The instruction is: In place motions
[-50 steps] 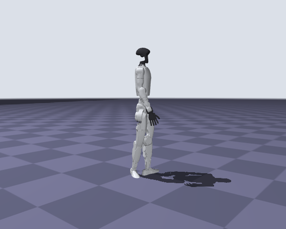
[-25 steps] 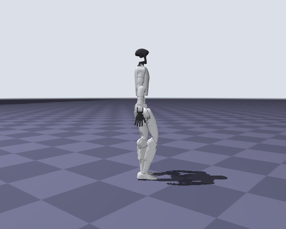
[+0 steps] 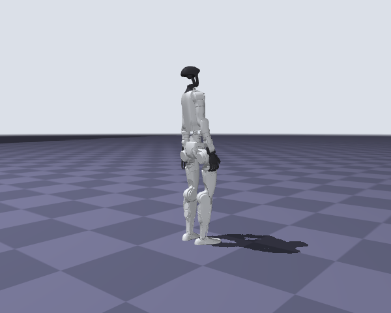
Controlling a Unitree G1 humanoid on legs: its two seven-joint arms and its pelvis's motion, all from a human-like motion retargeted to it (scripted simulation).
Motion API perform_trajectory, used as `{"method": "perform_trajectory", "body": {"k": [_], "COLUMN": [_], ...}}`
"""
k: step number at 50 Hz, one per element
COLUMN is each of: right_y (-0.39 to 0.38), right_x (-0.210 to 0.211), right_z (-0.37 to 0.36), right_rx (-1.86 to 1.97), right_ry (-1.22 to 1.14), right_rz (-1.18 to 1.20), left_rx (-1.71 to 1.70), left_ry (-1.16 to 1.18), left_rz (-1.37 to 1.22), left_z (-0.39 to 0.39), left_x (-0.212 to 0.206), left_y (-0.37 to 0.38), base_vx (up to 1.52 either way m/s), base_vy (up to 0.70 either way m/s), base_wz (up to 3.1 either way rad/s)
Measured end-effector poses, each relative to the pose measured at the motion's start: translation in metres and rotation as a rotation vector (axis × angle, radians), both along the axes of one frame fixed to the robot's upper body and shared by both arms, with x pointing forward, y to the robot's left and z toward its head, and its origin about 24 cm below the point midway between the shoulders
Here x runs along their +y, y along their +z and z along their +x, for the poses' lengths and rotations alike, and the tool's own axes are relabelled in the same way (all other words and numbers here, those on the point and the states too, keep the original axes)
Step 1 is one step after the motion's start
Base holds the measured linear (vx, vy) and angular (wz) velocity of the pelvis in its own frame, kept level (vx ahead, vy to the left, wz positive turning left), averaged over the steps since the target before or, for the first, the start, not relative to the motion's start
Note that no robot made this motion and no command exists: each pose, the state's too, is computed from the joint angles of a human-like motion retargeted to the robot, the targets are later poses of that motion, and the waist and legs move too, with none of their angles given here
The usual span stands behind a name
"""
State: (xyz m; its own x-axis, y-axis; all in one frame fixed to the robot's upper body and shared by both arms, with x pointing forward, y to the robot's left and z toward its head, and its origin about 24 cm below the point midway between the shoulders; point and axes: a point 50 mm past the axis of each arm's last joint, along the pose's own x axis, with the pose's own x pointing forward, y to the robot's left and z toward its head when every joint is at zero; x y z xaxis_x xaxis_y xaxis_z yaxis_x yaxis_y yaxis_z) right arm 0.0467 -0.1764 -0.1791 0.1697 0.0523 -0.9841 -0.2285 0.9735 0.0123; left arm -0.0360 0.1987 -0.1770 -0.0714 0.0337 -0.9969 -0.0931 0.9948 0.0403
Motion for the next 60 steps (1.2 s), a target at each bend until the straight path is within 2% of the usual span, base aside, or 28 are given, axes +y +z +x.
{"method": "perform_trajectory", "body": {"k": [10, 22, 43, 53, 60], "right_y": [-0.001, -0.001, -0.001, 0.0, 0.002], "right_x": [-0.01, -0.009, -0.01, -0.019, -0.023], "right_z": [-0.017, -0.046, -0.02, -0.034, -0.076], "right_rx": [0.092, 0.198, 0.107, 0.16, 0.27], "right_ry": [0.024, 0.043, 0.022, -0.016, -0.169], "right_rz": [-0.049, -0.062, -0.045, -0.079, -0.071], "left_rx": [-0.064, -0.052, -0.001, -0.191, -0.342], "left_ry": [-0.003, -0.014, -0.013, -0.143, -0.289], "left_rz": [-0.069, -0.049, -0.078, -0.095, -0.112], "left_z": [0.02, 0.02, 0.01, 0.072, 0.132], "left_x": [-0.024, -0.019, -0.028, -0.023, -0.03], "left_y": [-0.004, -0.004, -0.003, -0.004, 0.005], "base_vx": [-0.03, 0.03, 0.0, 0.03, 0.27], "base_vy": [-0.02, -0.02, 0.0, -0.12, -0.23], "base_wz": [0.12, 0.11, 0.0, 0.65, 2.62]}}
